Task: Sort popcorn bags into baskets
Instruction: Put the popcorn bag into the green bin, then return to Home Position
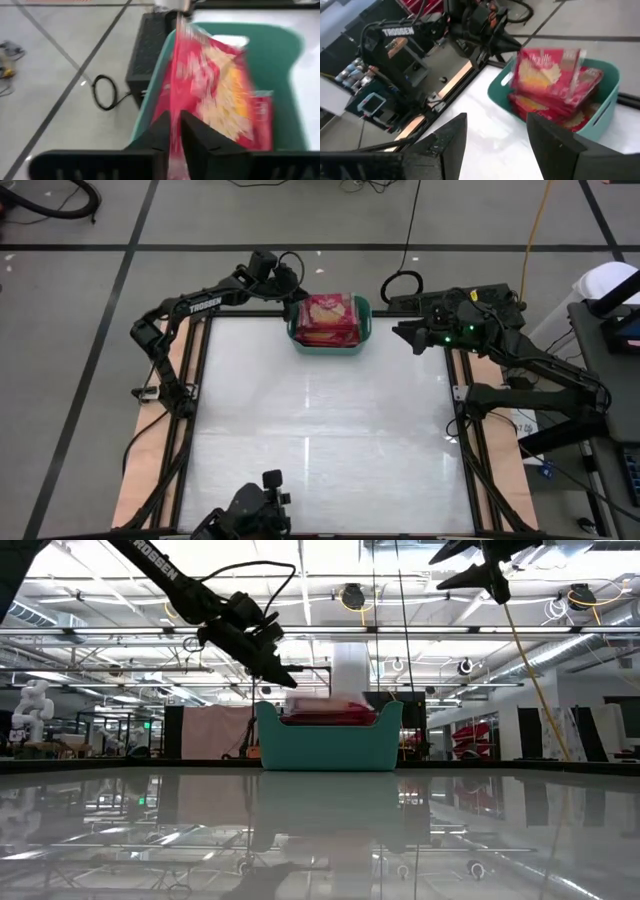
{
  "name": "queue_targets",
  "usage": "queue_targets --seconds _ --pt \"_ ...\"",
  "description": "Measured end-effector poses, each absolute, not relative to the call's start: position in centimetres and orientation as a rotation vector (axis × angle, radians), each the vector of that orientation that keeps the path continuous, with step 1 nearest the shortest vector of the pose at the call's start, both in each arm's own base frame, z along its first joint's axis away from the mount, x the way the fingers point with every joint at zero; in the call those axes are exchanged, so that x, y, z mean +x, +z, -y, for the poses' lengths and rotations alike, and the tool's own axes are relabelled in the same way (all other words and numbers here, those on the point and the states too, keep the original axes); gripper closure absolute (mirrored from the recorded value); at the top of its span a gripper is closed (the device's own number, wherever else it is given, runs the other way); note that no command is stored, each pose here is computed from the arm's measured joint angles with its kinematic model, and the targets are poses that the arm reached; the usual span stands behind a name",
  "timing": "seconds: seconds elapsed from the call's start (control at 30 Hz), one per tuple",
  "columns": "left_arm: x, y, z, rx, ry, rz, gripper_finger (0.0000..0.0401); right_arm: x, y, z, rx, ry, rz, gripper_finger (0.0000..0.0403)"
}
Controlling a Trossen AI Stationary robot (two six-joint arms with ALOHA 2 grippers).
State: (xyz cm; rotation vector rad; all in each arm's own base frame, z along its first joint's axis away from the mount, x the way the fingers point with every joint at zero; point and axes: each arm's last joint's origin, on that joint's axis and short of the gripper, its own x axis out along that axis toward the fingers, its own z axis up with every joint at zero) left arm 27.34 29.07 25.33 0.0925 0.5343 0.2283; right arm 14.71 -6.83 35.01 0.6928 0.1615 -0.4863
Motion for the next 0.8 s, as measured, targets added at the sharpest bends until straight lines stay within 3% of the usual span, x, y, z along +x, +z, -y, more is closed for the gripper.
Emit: queue_targets --seconds 0.27,0.43,0.57,0.8 --pt "27.2 25.5 -29.6 0.079 0.416 -0.569 0.0264 15.2 35.4 7.1 0.547 -0.467 -0.145 0.0205" --pt "26.4 27.6 -28.6 -0.077 0.463 -0.521 0.0247 15.7 35.4 7.3 0.423 -0.449 -0.155 0.023" --pt "26.4 30.0 -25.9 -0.09 0.399 -0.496 0.0282 15.9 35.3 7.4 0.349 -0.442 -0.18 0.0271" --pt "26.2 34.8 -19.2 -0.097 0.261 -0.438 0.0392 15.6 35.6 7.0 0.224 -0.349 -0.196 0.0384"
